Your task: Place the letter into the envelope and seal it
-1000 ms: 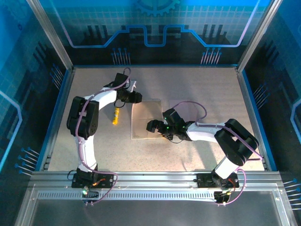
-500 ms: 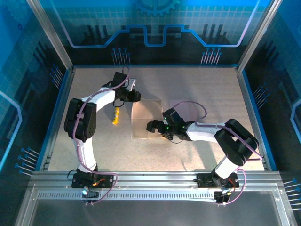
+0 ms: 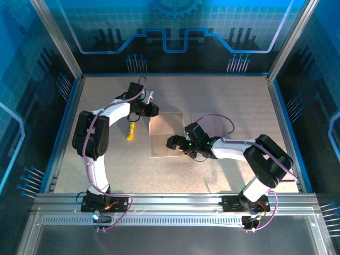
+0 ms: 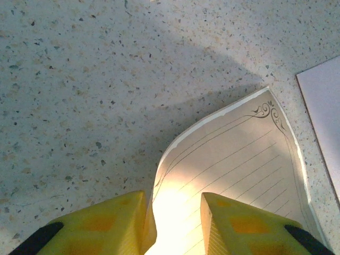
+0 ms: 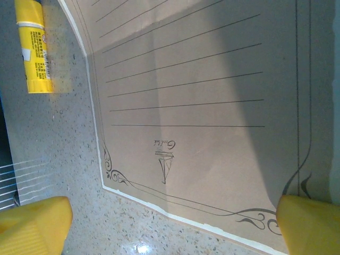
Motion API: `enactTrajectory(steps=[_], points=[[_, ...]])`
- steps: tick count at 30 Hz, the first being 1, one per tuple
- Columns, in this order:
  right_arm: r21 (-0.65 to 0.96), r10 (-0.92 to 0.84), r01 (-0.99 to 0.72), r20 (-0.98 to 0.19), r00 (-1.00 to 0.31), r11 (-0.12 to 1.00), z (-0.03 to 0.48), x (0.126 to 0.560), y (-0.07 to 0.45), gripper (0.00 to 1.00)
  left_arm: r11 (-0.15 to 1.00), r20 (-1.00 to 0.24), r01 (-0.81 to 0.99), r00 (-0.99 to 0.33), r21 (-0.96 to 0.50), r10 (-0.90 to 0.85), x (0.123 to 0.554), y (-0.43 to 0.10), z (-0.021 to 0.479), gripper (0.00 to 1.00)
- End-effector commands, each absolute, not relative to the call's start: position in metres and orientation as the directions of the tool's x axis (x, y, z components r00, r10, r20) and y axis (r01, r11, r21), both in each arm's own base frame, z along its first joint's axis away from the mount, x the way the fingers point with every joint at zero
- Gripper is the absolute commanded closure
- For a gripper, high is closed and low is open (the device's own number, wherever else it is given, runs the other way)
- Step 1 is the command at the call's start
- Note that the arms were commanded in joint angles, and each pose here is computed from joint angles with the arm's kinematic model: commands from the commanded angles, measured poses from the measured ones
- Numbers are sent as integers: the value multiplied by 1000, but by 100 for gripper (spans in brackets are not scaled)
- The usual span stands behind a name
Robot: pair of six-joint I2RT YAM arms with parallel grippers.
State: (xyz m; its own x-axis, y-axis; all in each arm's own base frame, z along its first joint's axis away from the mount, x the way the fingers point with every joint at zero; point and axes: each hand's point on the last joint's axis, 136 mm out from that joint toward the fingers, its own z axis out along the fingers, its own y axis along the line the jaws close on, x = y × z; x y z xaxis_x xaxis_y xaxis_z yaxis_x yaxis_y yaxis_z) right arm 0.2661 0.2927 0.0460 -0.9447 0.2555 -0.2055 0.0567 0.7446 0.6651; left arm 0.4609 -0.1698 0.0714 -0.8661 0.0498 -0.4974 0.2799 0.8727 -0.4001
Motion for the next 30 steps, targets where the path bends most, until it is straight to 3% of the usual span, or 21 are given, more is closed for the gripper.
enactTrajectory(steps=[1,2,9,18,22,30], points=[[633,270,83,-205,-941,770,39,265,278,0,871,-460,269,-886,-411,57,456,-172,65,67],[632,268,81,-206,-941,770,39,264,279,0,874,-457,265,-888,-408,56,457,-171,65,67],[634,267,76,-211,-940,769,41,265,279,0,885,-423,241,-904,-399,56,457,-169,58,94],[632,265,69,-221,-939,772,45,267,278,0,900,-452,249,-890,-358,66,458,-162,66,95],[632,261,58,-233,-937,773,52,269,277,0,905,-480,256,-874,-341,67,458,-159,78,100],[586,259,55,-269,-928,808,89,277,265,0,903,-550,268,-834,-337,42,459,-156,113,100]])
